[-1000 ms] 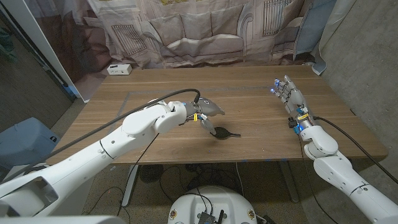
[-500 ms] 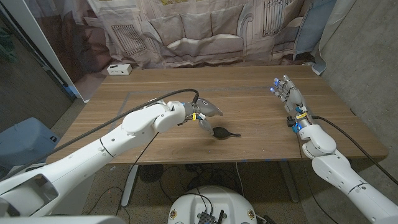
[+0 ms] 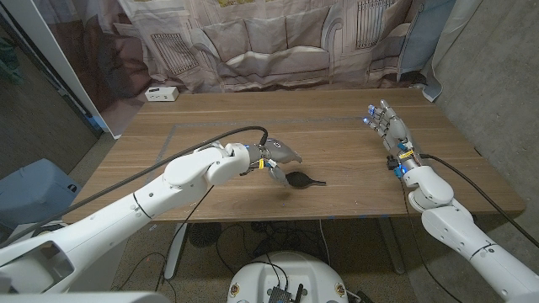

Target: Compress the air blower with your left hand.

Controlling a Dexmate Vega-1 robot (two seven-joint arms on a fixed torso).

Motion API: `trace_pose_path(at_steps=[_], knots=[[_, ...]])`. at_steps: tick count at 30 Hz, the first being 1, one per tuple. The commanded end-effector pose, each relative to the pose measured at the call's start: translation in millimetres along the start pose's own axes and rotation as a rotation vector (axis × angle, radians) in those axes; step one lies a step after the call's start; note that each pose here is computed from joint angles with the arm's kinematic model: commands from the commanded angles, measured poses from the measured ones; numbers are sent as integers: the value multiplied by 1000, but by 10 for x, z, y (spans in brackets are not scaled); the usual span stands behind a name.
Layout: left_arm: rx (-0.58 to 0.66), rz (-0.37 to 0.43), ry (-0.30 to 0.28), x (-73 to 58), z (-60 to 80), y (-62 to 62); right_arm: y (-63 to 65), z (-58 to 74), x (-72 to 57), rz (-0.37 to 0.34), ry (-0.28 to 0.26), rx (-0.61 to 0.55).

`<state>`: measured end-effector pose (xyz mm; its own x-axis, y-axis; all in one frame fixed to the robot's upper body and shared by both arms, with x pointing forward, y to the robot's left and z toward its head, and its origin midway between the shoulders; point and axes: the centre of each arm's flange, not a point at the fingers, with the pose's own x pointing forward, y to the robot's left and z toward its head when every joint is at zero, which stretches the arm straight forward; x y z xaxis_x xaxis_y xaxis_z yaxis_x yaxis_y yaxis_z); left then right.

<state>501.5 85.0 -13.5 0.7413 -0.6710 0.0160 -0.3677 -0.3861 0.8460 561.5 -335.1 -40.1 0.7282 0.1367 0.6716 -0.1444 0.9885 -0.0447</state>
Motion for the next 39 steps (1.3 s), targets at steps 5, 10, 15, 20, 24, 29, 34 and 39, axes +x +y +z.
trace_pose_path(at_steps=[5,10,15,20,24,29,34,39], knots=[[-20,22,-4,81,66,-91,-32,-3,1,8,3,3],[-18,21,7,90,87,-117,-65,-19,-5,4,5,5],[-6,10,24,116,94,-118,-73,-41,8,7,11,9],[-9,13,23,153,99,-123,-72,-53,11,11,10,10],[-25,13,12,193,113,-148,-73,-64,2,7,14,13],[-32,16,2,237,131,-152,-75,-70,-25,7,14,9],[-37,9,13,263,117,-180,-78,-89,-49,2,18,12],[-44,21,23,285,84,-211,-74,-123,-53,-3,26,21]])
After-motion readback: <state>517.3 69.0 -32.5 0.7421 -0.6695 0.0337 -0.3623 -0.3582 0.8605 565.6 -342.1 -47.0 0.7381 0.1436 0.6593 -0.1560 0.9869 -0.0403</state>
